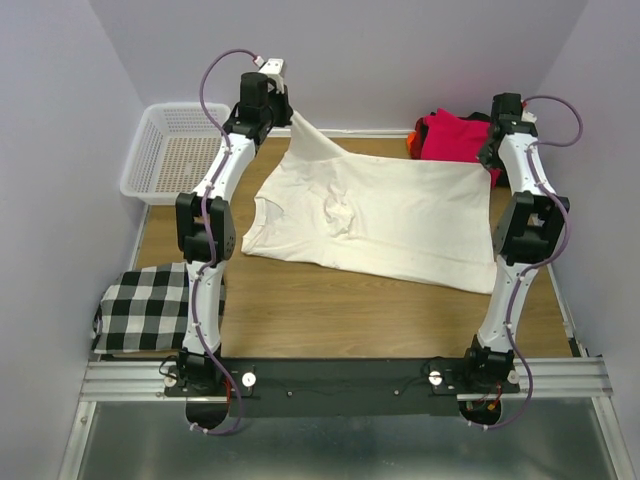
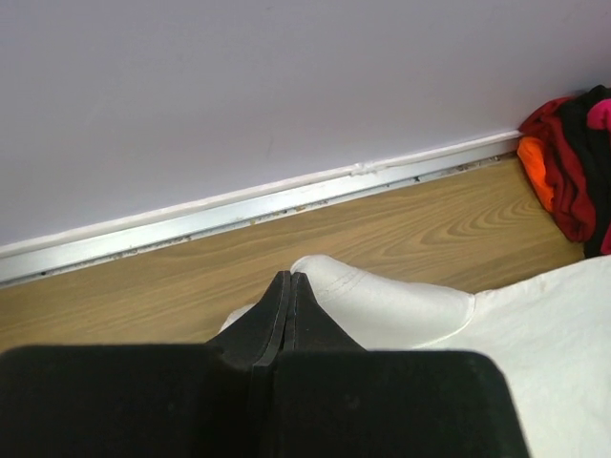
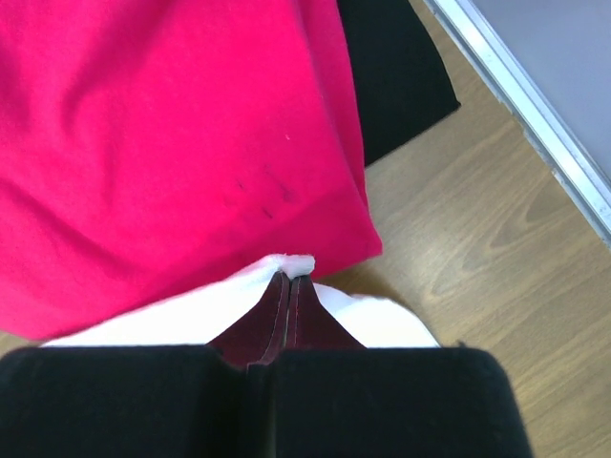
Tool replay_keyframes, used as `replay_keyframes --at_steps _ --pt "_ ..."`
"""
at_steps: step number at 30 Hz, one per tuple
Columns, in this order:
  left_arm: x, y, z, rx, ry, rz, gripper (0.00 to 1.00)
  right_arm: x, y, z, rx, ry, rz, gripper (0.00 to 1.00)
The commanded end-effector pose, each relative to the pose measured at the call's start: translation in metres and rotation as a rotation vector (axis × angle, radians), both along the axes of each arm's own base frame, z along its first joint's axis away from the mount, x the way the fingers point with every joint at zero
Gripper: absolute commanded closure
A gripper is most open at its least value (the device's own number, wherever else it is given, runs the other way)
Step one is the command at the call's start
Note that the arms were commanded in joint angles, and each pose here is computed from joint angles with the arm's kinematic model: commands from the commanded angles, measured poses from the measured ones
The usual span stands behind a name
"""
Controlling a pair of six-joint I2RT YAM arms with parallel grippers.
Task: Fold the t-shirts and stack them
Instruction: Fold the other side of the tshirt into a rectangle
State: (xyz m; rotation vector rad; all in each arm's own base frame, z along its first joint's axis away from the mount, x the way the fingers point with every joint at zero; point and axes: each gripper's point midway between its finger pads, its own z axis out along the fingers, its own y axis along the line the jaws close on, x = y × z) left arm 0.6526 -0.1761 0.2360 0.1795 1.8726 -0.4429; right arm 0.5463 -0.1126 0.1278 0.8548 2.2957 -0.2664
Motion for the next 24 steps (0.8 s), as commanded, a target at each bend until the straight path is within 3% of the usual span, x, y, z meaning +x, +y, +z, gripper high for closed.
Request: replay_keyframes --at_steps 1,24 --pt "-0.009 0.002 0.021 0.023 -0.034 -0.005 1.0 -0.015 0.0 0.015 0.006 -0.004 0.006 0.99" --pt "-0.096 0.023 0.007 0.147 0.127 0.021 1.0 -0.114 0.012 0.007 0.021 0.066 -0.036 0.99"
